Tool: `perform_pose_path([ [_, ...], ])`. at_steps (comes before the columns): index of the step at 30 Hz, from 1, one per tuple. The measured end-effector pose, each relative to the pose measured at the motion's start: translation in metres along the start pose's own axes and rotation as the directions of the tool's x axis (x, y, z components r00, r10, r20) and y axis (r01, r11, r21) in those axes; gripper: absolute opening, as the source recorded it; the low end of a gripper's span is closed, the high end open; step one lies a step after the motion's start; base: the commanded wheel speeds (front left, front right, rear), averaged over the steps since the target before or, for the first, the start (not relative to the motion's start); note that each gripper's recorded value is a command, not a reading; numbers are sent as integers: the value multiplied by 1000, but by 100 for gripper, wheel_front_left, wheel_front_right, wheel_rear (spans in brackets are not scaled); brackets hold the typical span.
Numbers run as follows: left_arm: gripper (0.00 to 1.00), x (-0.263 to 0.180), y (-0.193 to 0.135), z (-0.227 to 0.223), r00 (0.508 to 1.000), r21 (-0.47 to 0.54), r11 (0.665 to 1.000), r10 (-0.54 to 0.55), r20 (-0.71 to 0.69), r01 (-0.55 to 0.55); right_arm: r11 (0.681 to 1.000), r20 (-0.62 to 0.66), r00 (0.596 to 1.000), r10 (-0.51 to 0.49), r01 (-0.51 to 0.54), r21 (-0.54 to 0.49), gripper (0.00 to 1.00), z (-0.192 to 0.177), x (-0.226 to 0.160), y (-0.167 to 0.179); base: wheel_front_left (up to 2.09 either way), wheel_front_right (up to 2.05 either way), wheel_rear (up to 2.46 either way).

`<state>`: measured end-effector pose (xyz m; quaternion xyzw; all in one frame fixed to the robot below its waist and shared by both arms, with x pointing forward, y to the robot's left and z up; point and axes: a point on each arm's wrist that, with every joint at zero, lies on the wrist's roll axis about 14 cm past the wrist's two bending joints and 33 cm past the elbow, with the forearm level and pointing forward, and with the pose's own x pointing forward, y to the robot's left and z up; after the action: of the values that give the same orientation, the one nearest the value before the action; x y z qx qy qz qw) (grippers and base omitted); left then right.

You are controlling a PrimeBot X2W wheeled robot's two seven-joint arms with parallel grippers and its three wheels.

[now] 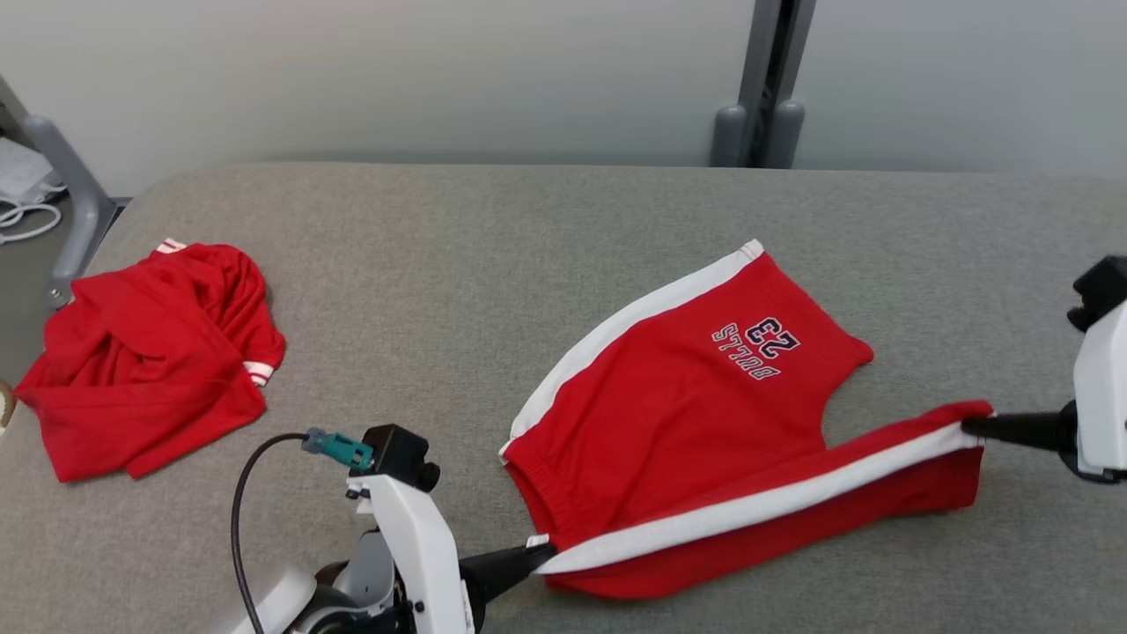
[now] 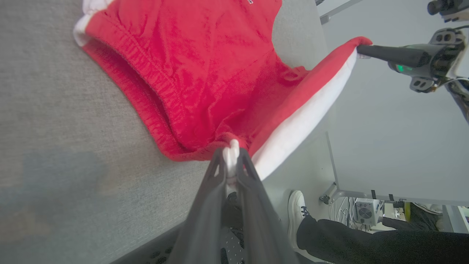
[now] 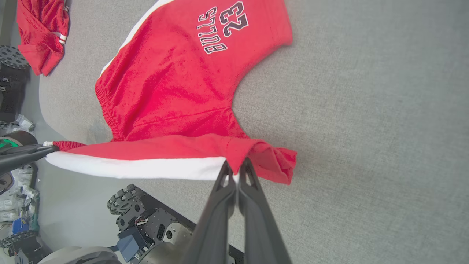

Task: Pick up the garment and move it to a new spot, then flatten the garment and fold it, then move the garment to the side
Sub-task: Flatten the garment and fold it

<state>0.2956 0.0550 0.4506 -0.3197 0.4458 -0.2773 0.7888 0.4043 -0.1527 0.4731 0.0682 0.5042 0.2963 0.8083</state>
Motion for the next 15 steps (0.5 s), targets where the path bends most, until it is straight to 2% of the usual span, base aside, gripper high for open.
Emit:
perform_pose_path([
  [8,0,12,9,32,998,-56,998,-2,57,6,999,-7,1000,21,-21,-36,0,64,38,5,0,0,0],
  [15,0,27,19,58,993,-147,989,-6,114,23,999,-25,999,33,-33,-9,0,101,76,3,0,0,0],
])
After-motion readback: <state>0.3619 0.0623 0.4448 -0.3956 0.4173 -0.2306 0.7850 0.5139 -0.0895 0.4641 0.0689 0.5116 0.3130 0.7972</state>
